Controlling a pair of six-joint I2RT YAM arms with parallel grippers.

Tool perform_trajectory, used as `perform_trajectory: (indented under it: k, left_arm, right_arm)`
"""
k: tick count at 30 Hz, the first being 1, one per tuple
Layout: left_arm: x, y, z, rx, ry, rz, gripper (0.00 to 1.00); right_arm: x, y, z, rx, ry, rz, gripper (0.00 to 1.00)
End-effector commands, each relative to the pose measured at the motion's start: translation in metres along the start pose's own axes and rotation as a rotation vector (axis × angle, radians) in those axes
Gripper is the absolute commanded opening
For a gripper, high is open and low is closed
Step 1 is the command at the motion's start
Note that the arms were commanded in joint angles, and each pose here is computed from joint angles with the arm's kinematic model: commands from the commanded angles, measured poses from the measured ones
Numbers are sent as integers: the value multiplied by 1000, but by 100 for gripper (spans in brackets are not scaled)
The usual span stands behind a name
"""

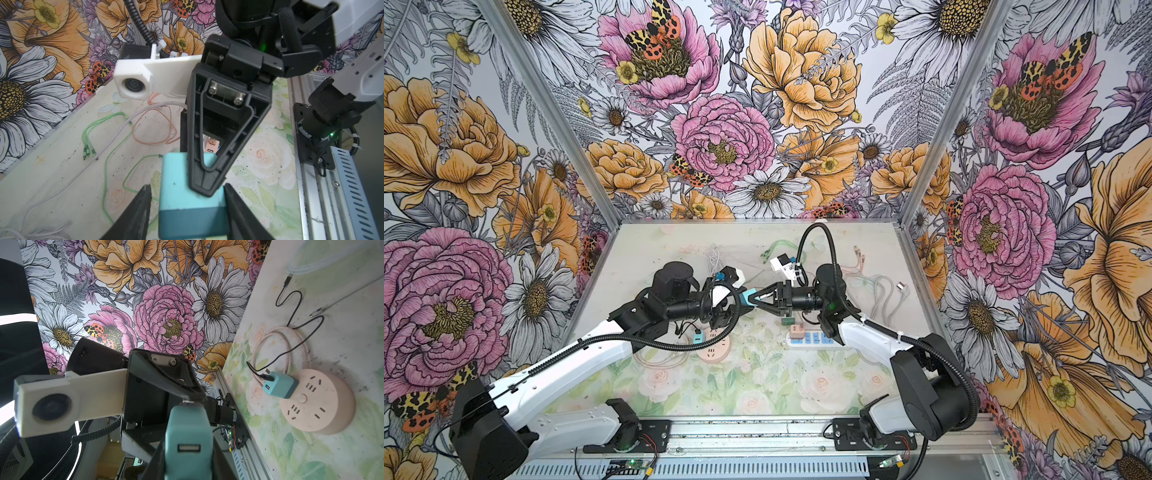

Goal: Insert the plug
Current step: 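Close the right gripper on the teal charger while the left gripper opens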

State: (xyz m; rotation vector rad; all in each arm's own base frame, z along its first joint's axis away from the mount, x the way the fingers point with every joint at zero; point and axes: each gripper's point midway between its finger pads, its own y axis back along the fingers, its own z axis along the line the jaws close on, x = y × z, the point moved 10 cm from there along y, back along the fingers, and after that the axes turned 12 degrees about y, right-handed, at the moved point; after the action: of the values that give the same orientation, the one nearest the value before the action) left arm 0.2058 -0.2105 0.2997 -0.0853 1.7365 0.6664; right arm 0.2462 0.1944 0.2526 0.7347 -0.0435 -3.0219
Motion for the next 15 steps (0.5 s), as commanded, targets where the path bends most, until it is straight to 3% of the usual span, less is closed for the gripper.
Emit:
perform_trajectory:
  k: [1,6,15]
  left_arm:
    - [-8,21,-1,-89,52,-73,59]
    - [-5,49,13,-208,256,-162,62]
    - [15,67,70,-616,669,-170,58]
  right_arm:
    - [-4,0,12,69,93,56,0]
    - [-8,7,25,186,177,93,0]
    - [-4,-1,19,240,164,113,0]
